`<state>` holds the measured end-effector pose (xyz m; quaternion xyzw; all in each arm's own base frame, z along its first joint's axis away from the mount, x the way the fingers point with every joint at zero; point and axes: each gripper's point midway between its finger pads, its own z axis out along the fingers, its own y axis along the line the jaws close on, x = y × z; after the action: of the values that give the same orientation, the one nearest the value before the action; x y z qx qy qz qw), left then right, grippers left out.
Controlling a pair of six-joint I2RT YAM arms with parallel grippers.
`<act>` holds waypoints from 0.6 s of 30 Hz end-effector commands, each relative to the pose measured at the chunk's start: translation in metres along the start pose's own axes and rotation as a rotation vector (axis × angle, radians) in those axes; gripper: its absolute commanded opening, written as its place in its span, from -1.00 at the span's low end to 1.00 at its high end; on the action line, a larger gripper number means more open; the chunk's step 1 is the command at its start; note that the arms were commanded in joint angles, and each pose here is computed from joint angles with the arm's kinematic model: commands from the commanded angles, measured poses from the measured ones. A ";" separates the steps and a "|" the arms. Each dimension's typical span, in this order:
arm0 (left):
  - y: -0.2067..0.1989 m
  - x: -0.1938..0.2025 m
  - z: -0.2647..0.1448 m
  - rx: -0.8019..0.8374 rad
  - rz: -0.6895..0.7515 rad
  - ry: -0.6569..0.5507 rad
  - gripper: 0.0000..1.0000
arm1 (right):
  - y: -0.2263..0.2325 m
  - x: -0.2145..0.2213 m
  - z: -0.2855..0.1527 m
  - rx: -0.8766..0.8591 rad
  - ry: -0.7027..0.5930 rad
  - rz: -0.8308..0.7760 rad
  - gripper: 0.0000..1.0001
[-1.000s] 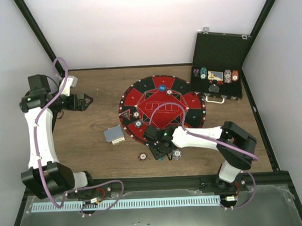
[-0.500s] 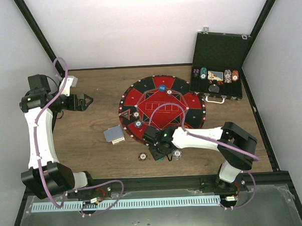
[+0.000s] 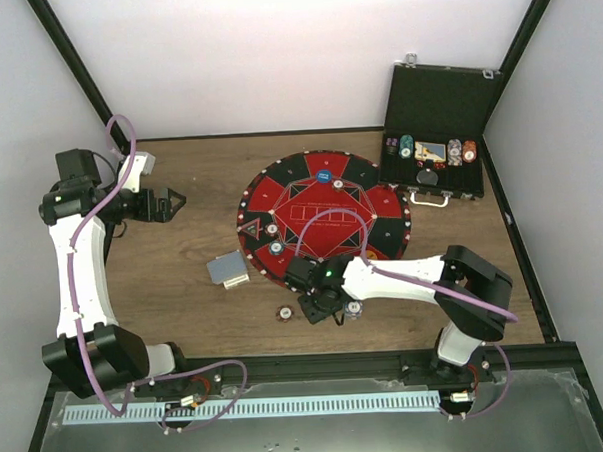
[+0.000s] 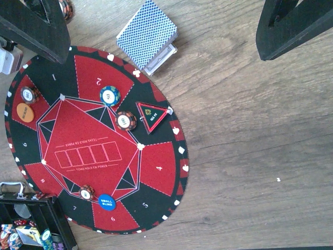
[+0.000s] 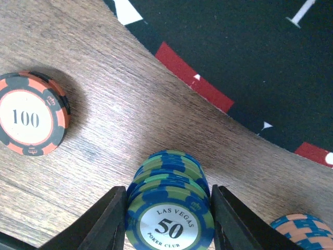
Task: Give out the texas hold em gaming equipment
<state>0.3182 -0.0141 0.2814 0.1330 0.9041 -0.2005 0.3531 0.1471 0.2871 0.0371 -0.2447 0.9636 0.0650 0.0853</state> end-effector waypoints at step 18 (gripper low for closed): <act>0.000 0.002 0.000 0.007 0.002 0.003 1.00 | 0.001 -0.041 -0.057 0.065 -0.113 -0.034 -0.37</act>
<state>0.3182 -0.0140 0.2813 0.1360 0.9037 -0.1992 0.3537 0.1601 0.2958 0.0673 -0.2494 0.9607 0.0529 0.1101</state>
